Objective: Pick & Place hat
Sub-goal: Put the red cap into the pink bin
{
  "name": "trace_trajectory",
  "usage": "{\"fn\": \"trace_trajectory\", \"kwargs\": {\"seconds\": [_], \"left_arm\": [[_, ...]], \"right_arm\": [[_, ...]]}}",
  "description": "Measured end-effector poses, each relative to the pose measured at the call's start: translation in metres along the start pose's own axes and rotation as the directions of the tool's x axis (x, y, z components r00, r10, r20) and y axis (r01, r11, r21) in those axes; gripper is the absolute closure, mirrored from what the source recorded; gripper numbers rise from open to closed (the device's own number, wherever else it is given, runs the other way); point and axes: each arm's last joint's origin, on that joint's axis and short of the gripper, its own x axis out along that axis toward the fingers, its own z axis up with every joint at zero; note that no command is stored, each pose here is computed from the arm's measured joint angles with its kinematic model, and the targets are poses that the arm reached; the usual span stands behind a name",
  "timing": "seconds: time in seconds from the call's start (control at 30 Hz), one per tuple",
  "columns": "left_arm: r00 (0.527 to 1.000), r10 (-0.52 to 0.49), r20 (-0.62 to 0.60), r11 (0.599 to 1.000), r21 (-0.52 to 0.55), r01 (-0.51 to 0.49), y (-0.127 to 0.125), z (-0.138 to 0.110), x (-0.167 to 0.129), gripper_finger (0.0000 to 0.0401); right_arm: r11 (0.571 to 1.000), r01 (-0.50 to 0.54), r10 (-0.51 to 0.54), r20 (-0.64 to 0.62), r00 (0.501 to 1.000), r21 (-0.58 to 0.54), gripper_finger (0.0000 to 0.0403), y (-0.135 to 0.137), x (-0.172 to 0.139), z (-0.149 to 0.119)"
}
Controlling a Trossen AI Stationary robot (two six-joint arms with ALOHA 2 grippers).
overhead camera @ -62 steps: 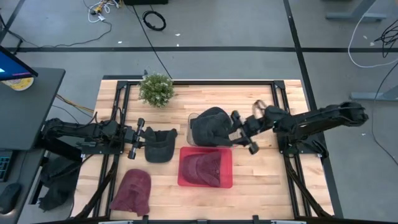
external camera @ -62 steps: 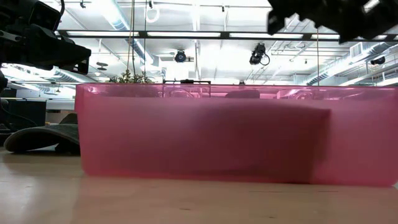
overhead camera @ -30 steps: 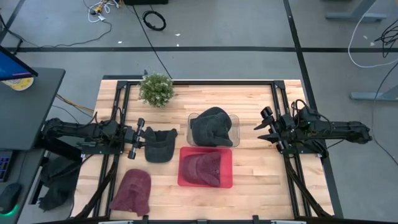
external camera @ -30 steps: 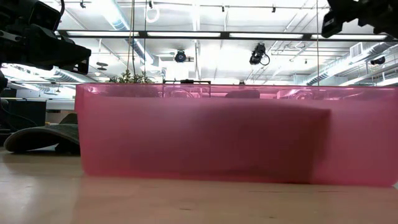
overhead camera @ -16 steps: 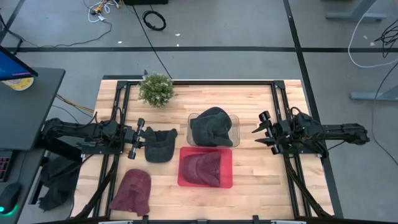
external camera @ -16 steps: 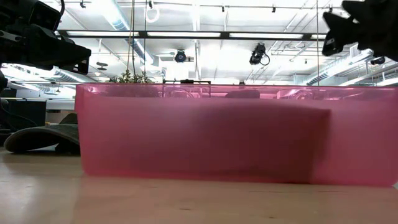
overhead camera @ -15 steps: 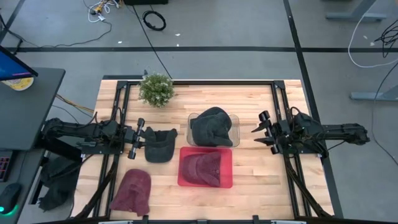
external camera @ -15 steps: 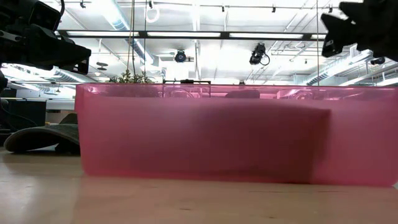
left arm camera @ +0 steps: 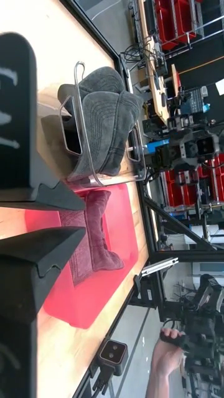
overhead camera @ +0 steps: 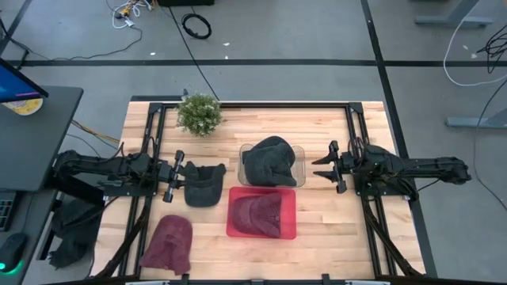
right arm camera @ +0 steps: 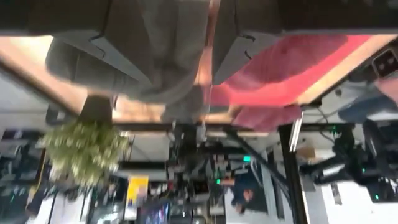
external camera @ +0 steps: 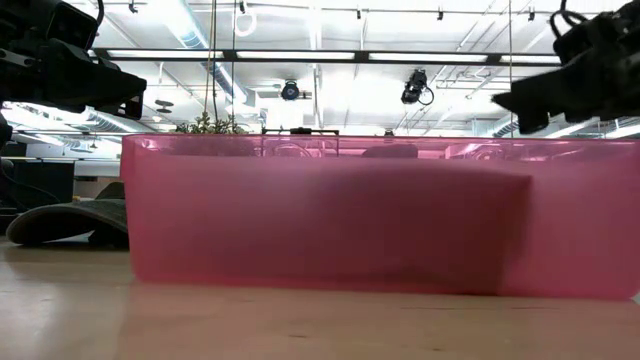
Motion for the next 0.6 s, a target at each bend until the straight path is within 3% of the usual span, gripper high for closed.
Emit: {"fn": "trace_trajectory", "kwargs": {"seconds": [0.13,0.3,0.6], "left_arm": [[1.0,0.0,0.0,1.0,0.0,0.0,0.0,0.0,0.0,0.0346],[1.0,0.0,0.0,1.0,0.0,0.0,0.0,0.0,0.0,0.0346],[1.0,0.0,0.0,1.0,0.0,0.0,0.0,0.0,0.0,0.0346]], "right_arm": [[1.0,-0.002,0.004,-0.068,0.998,0.026,0.0237,0.0,0.0,-0.007],[0.999,-0.01,0.005,-0.152,0.988,-0.031,0.0237,0.0,-0.001,-0.015],[0.999,-0.011,0.005,-0.154,0.988,-0.038,0.0237,0.0,0.0,-0.015]]}}
